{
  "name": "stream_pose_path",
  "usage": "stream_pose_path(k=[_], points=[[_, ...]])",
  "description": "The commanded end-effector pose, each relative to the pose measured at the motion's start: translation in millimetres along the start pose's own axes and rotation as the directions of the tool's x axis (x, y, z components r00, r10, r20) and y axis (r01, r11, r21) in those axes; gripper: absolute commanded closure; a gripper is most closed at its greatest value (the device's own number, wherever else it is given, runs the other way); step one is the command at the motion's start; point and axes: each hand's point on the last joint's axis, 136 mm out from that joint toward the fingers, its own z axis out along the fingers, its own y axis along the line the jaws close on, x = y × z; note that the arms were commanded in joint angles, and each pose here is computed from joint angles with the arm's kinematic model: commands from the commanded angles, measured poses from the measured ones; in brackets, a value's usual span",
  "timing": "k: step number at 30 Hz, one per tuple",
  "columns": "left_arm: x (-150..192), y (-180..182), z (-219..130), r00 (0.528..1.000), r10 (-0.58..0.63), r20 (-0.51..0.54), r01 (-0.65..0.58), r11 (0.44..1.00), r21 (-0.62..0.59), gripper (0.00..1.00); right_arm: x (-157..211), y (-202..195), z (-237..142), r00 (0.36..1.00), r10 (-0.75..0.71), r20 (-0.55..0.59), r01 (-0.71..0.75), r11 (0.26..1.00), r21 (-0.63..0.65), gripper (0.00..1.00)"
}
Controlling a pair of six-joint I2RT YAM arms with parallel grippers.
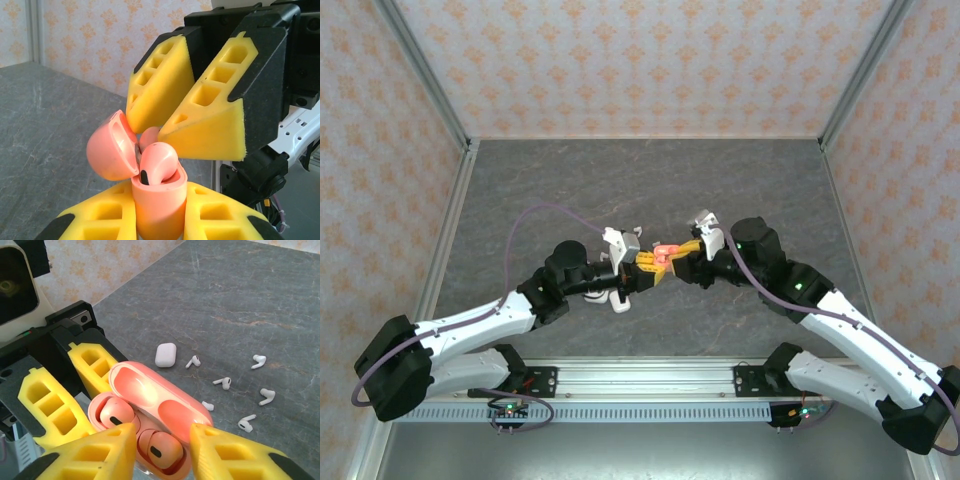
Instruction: Insert wireless bluetooth earbuds into charging case
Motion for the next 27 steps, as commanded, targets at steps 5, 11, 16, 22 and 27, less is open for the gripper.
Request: stream_pose_path(k=[5, 11, 16, 22, 27], points=[[-31.7, -12.3, -4.6, 0.994, 0.031, 0.101, -0.034, 0.999, 0.025, 1.00, -35.3, 10.7, -21.1, 0.996, 0.048, 0.070, -0.048, 0.999, -0.005, 0.49], [-35.0, -15.1, -7.4, 0.993, 0.037, 0.115, -0.041, 0.999, 0.031, 1.00, -54.9, 5.3, -33.9, 0.983, 0.139, 0.119, -0.140, 0.990, -0.005, 0.33], [-38.6, -18.8, -11.4, 0.990, 0.046, 0.131, -0.051, 0.998, 0.037, 1.00, -60.4, -2.6, -37.0, 0.956, 0.267, 0.125, -0.257, 0.962, -0.090, 0.19], [-41.4, -22.3, -14.6, 0.989, 0.055, 0.134, -0.061, 0.997, 0.043, 1.00, -46.3, 12.0, -24.2, 0.952, 0.304, 0.044, -0.286, 0.929, -0.234, 0.08], [-41.5, -22.3, -15.0, 0.989, 0.058, 0.133, -0.064, 0.997, 0.040, 1.00, -42.5, 23.1, -16.6, 0.954, 0.299, -0.006, -0.286, 0.907, -0.310, 0.08]])
